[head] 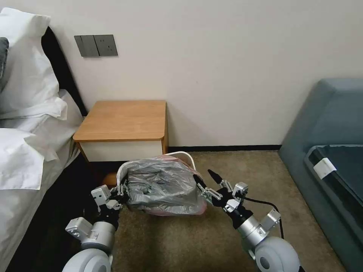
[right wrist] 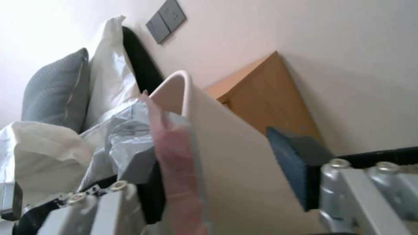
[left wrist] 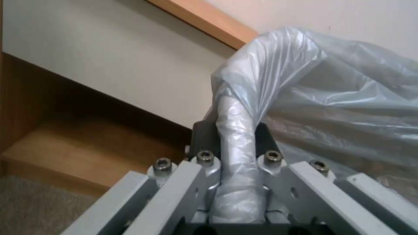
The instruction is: Pick up the garbage bag from the table and place it over the trash can.
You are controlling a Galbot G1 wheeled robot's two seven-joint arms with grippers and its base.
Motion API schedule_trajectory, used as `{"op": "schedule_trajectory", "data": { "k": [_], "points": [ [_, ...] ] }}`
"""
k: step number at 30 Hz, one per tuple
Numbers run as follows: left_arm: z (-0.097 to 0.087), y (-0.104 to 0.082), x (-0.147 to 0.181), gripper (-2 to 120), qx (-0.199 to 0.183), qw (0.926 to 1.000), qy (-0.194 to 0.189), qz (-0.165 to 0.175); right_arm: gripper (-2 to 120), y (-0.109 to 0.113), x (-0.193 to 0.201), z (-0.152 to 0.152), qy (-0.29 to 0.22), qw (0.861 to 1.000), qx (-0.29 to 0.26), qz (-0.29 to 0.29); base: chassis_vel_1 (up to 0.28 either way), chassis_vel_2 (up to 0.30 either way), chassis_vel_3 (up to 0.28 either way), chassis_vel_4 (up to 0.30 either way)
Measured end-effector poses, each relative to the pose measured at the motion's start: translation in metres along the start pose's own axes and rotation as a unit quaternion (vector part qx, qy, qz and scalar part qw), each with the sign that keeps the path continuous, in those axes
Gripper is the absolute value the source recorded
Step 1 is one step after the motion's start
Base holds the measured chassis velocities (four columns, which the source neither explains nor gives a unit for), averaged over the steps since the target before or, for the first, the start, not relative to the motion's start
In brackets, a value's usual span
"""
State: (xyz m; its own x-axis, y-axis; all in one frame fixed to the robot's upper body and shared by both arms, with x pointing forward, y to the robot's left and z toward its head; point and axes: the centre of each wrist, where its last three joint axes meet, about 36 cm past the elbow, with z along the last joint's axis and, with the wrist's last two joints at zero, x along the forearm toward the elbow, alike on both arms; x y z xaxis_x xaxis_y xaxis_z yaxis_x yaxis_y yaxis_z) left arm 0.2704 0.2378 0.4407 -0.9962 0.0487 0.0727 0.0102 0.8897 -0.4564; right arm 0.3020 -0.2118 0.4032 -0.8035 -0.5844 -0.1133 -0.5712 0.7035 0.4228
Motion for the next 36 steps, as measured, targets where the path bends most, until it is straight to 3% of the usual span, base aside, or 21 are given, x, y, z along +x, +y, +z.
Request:
{"op": "schedule_trajectory", "data": {
  "k": [10, 16, 36],
  "points": [
    [0.000, 0.001, 0.002, 3, -0.002, 1.0000, 0.000, -0.002, 16, 0.004, -0.002, 0.001, -0.005, 1.000, 0.004, -0.007, 0.000, 0.000, 0.000, 0.000],
    [0.001, 0.000, 0.001, 3, -0.001, 1.0000, 0.000, -0.002, 0, 0.004, -0.001, 0.000, -0.009, 1.000, 0.021, -0.009, 0.000, 0.000, 0.000, 0.000],
    [0.015, 0.003, 0.005, 3, -0.041, 0.9991, 0.004, 0.011, 0, -0.005, -0.015, -0.012, -0.028, 0.999, 0.043, -0.009, 0.000, 0.000, 0.000, 0.000]
  ]
}}
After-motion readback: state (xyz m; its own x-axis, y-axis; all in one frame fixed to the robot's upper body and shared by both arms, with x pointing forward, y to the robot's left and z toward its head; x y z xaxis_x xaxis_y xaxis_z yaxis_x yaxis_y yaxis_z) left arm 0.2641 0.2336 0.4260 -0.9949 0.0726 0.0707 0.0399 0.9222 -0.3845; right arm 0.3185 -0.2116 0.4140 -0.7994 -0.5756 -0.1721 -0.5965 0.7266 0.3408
